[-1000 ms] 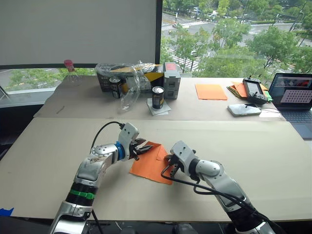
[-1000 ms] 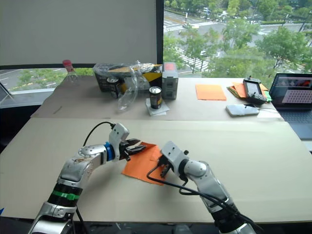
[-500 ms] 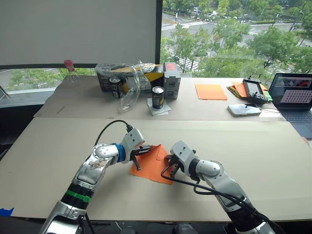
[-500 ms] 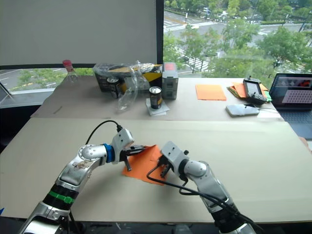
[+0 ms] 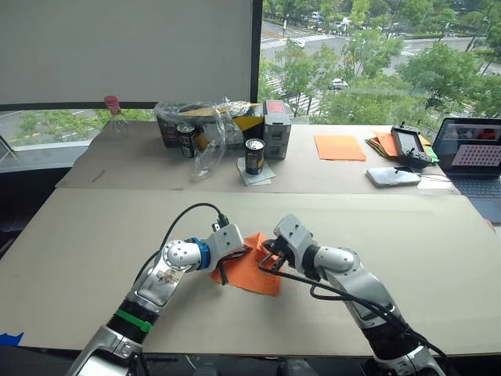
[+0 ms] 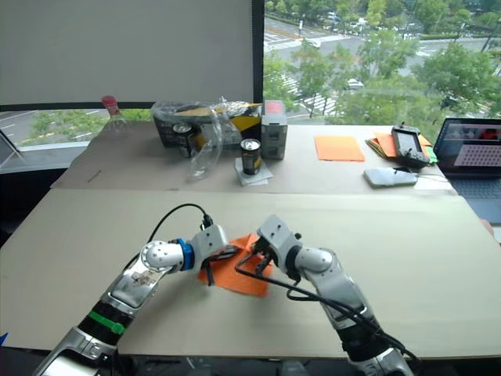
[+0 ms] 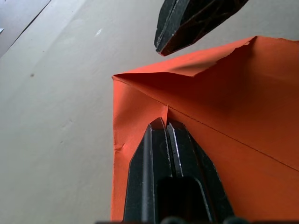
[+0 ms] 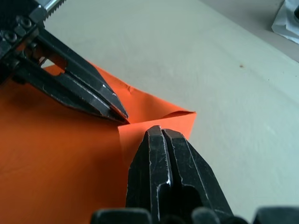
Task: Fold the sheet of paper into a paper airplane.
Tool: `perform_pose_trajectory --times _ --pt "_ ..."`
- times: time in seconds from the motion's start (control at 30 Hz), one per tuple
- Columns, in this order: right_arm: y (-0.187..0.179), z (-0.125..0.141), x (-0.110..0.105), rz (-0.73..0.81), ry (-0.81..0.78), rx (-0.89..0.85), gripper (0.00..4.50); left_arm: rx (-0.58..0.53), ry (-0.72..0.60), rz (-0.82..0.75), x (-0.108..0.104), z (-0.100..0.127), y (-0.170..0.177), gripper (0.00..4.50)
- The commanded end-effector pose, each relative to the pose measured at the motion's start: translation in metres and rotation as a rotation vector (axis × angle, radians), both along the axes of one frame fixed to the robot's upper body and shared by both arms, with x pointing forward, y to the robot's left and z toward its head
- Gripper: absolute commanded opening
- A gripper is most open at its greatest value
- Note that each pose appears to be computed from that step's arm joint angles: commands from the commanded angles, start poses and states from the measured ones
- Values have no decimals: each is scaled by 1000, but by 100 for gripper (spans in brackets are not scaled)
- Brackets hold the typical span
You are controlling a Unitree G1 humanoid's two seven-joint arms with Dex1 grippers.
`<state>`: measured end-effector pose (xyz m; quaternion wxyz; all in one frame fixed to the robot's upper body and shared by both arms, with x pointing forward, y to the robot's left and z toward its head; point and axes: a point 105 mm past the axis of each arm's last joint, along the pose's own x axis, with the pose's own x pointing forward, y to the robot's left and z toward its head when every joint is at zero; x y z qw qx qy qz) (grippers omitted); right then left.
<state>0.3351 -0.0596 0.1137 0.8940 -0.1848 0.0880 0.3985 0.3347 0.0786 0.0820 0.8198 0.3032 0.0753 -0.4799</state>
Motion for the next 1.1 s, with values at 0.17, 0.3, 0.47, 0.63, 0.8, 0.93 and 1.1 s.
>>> perform_pose_trajectory --times 0.17,0.3,0.47,0.63,0.8,0.93,1.1 --pt "8 8 19 32 -36 23 0 30 3 -3 -1 -7 -4 2" --pt "20 6 26 62 -11 73 0 33 7 -7 -2 -8 -6 2" --pt "23 -3 28 76 5 63 0 43 15 -13 -2 -10 -6 2" --pt "20 -15 27 73 17 21 0 38 15 -7 -2 -8 -5 2" --pt "18 -23 26 70 30 6 0 -45 79 -20 -8 1 -1 2" --pt "20 -27 25 80 39 -3 0 -82 78 5 -1 10 9 121" --pt "24 -30 23 95 50 -6 0 -164 82 35 13 24 17 276"
